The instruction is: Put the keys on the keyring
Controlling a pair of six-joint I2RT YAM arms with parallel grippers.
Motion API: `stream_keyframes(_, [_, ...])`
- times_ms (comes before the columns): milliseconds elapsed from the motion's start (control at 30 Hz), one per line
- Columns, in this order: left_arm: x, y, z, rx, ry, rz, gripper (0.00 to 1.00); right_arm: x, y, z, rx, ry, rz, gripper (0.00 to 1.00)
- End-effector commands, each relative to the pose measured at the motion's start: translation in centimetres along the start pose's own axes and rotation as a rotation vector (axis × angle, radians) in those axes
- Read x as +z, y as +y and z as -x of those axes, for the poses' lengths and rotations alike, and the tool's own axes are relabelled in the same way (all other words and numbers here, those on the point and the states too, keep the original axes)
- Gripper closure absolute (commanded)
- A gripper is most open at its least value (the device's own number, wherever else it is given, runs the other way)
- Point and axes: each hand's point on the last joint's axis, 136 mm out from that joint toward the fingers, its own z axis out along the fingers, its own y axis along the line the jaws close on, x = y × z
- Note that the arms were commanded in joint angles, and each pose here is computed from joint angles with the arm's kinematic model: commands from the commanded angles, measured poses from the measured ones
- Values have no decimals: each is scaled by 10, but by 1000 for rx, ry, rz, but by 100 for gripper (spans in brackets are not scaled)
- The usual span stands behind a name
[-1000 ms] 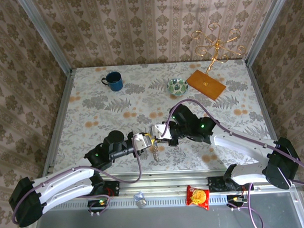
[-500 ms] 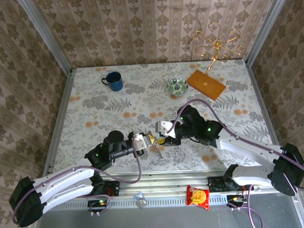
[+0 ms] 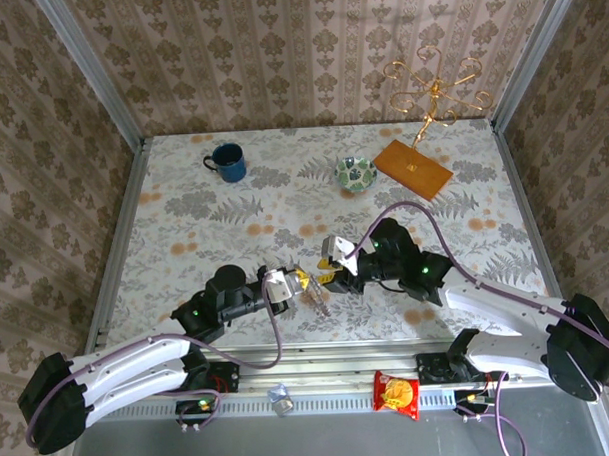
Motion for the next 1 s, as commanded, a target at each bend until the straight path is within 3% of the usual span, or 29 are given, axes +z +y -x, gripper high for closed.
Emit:
stream_keyframes(0, [-3,4,20,2,-81,10,100,3,6,7,12,-20,50,68])
stream_keyframes(167, [-3,3,19,1,-78,9,100,6,7,5,19,-8,65,75])
stream_keyframes(467, [-4,1,22,0,-91,-4,100,3,-2,5,11,0,8,100])
stream_keyframes(767, [-4,-5,30,15,-135,-43,100,15,6,-8,59,67,97,100])
stream_keyframes(800, [-3,-5,29,9,-131,-41,100,13,5,-5,48,52,87,98])
stream_keyframes(867, [-3,-6,25,0,-121,-41,100,8,4,0,27,19,62,84])
stream_keyframes(967, [-2,-7,22,-18,-116,-41,100,1,5,2,-17,-17,38,75])
